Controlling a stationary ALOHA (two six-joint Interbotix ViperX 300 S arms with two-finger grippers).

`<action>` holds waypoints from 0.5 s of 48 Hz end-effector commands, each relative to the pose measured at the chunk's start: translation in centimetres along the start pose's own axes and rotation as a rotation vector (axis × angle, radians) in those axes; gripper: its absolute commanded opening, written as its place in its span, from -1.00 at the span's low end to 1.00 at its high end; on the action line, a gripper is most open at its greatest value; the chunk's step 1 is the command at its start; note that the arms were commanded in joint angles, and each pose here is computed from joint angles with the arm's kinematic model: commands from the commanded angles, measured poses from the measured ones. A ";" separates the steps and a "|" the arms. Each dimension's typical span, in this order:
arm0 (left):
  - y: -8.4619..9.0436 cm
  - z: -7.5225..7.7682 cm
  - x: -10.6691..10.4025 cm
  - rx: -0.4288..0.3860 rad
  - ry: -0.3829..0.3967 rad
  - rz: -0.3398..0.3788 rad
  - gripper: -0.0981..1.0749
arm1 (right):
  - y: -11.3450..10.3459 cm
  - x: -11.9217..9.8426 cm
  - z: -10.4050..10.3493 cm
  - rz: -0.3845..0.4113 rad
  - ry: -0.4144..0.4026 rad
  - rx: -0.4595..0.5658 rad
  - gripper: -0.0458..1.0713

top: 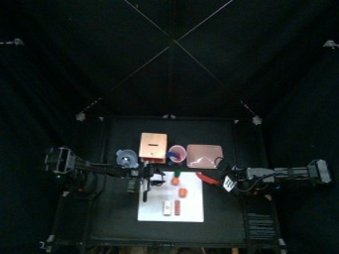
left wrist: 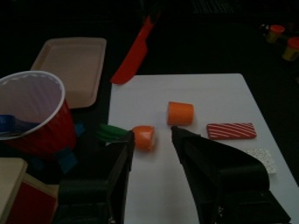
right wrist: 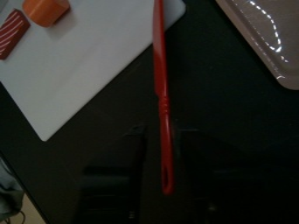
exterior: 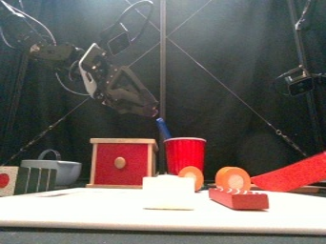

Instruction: Drop knife

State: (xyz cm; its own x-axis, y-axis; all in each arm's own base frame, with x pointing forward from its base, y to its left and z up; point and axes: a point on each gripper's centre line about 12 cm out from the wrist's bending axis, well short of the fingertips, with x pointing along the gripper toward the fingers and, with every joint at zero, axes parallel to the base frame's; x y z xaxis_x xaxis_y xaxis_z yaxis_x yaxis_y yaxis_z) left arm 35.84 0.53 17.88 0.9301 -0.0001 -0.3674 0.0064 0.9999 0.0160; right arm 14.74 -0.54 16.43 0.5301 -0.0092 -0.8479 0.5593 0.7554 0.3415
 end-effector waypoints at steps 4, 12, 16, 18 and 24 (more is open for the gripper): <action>0.1 1.1 -0.2 -0.007 -0.034 0.004 0.50 | 0.1 -0.2 0.5 -0.002 -0.019 -0.002 0.67; 0.0 1.2 -0.1 -0.012 -0.035 0.004 0.50 | 0.2 -0.5 0.7 0.008 -0.038 -0.007 0.79; 0.0 1.2 -0.1 -0.019 -0.036 0.004 0.50 | 0.3 -0.9 1.1 0.021 -0.073 -0.020 0.79; 0.0 1.2 -0.1 -0.025 -0.037 0.007 0.50 | 0.6 -1.1 1.4 0.033 -0.100 -0.032 0.79; -0.2 1.4 -0.1 -0.040 -0.040 0.006 0.50 | 1.2 -1.8 2.6 0.075 -0.205 -0.084 0.79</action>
State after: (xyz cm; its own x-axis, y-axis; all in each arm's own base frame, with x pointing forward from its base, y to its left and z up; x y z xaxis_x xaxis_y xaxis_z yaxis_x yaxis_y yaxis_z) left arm 35.81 0.49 17.83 0.9296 0.0090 -0.3685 -0.0142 0.9998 -0.0115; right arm 15.21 -1.19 17.88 0.6308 -0.0646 -0.7733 0.5036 0.7922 0.3447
